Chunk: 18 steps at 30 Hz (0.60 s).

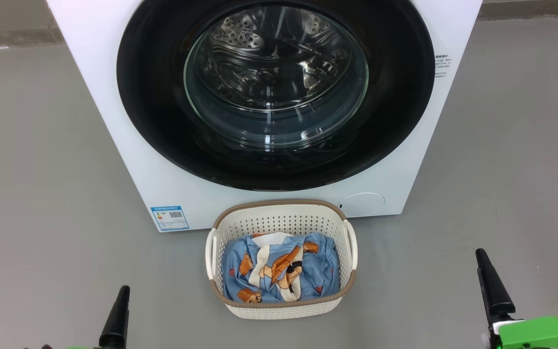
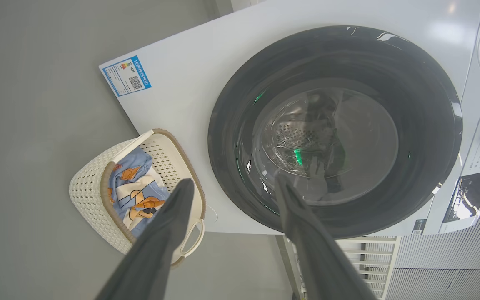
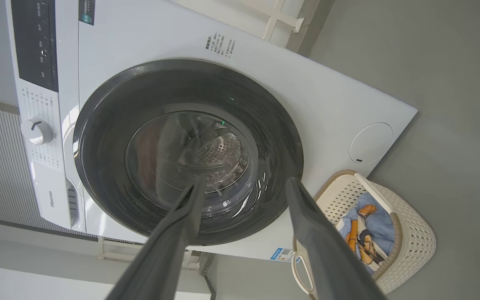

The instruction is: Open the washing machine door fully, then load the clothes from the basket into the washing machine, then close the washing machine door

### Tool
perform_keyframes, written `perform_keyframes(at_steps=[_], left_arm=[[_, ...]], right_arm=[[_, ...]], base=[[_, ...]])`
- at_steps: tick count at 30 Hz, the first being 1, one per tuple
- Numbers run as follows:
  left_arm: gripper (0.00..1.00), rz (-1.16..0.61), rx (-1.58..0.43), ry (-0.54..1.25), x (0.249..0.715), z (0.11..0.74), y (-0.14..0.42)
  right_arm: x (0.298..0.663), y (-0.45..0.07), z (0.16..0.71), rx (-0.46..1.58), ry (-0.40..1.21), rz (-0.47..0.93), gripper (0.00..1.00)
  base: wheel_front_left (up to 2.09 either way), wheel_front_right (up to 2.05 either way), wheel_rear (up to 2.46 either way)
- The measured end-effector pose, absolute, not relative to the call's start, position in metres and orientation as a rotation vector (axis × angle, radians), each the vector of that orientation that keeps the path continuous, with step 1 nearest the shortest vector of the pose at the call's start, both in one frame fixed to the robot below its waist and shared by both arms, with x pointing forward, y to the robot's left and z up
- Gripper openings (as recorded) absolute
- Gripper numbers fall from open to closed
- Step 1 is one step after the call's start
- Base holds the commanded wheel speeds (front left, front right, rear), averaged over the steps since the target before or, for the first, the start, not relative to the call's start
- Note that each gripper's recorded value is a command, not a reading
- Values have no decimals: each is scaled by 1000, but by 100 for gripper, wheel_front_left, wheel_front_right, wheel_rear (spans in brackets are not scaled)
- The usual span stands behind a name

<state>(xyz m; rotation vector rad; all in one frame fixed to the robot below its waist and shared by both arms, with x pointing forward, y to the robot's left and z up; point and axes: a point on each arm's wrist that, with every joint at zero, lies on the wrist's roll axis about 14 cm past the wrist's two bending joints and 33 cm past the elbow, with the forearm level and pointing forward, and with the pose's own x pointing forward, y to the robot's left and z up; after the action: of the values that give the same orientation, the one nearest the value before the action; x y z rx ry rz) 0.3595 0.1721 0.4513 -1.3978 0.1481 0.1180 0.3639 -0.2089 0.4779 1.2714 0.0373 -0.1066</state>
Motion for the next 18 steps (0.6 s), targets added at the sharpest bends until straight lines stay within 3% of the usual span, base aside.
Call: perform_keyframes(at_steps=[18], left_arm=[[100, 84, -1086, 127, 361, 458, 174]], right_arm=[[368, -200, 490, 861, 48, -17, 100]], base=[[0, 0, 0]])
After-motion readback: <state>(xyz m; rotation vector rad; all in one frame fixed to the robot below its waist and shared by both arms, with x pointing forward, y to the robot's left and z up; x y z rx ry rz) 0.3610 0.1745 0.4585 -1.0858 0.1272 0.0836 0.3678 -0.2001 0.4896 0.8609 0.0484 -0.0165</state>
